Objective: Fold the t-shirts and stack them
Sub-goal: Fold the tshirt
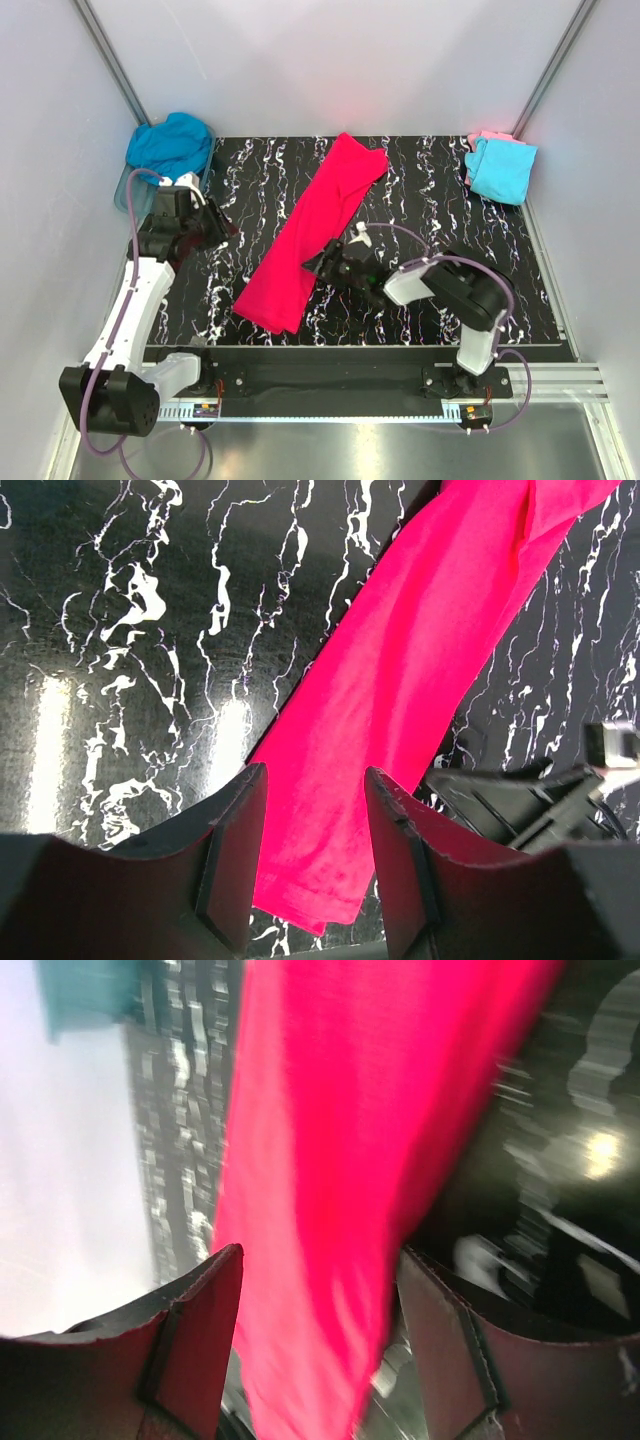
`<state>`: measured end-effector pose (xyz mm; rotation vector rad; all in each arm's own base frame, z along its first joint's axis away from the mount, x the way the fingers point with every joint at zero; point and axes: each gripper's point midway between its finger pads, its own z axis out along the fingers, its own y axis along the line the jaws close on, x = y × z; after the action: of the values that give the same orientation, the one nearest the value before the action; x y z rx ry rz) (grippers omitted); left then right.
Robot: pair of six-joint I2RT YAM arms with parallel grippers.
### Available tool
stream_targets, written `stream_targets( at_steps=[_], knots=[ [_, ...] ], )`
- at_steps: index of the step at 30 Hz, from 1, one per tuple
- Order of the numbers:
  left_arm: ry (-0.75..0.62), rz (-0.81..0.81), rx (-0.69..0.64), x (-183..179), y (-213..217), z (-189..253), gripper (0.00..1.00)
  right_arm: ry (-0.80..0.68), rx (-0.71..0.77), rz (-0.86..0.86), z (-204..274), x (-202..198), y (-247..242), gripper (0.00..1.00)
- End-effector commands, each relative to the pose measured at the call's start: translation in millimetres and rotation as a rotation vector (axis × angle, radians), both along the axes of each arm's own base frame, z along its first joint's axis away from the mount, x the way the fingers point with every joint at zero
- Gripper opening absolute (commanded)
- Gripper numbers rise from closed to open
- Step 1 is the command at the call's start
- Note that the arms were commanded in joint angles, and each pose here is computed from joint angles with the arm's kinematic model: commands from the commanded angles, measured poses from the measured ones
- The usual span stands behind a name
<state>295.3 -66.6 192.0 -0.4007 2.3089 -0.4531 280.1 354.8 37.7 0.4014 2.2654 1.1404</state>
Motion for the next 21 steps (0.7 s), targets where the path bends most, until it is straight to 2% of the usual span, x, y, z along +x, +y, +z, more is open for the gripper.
stream_targets(
  at_steps=[1, 4, 10, 12, 13, 14, 15, 18, 21],
  knots=[
    [-0.065, -0.004, 0.036, -1, 6, 18, 0.48, 0.097, -0.122, -0.049, -60, -10, -4, 0.70],
    [-0.073, 0.002, 0.052, -3, 10, 21, 0.48, 0.134, -0.136, -0.040, -78, -19, 3, 0.70],
    [-0.098, 0.016, 0.041, -3, 10, 34, 0.48, 0.142, -0.185, -0.063, -81, -26, -6, 0.69],
    [-0.099, 0.017, 0.032, -2, 9, 36, 0.48, 0.137, -0.201, -0.081, -81, -25, -11, 0.64],
    [-0.099, 0.016, 0.029, -2, 8, 36, 0.48, 0.138, -0.206, -0.087, -81, -25, -13, 0.59],
    [-0.103, 0.017, 0.029, -2, 9, 38, 0.48, 0.145, -0.209, -0.093, -83, -26, -14, 0.47],
    [-0.107, 0.021, 0.034, -2, 10, 39, 0.48, 0.155, -0.210, -0.097, -85, -26, -15, 0.40],
    [-0.116, 0.029, 0.044, -3, 13, 43, 0.48, 0.180, -0.210, -0.106, -90, -27, -16, 0.11],
    [-0.121, 0.036, 0.051, -5, 16, 48, 0.48, 0.212, -0.211, -0.122, -97, -29, -26, 0.00]
  ],
)
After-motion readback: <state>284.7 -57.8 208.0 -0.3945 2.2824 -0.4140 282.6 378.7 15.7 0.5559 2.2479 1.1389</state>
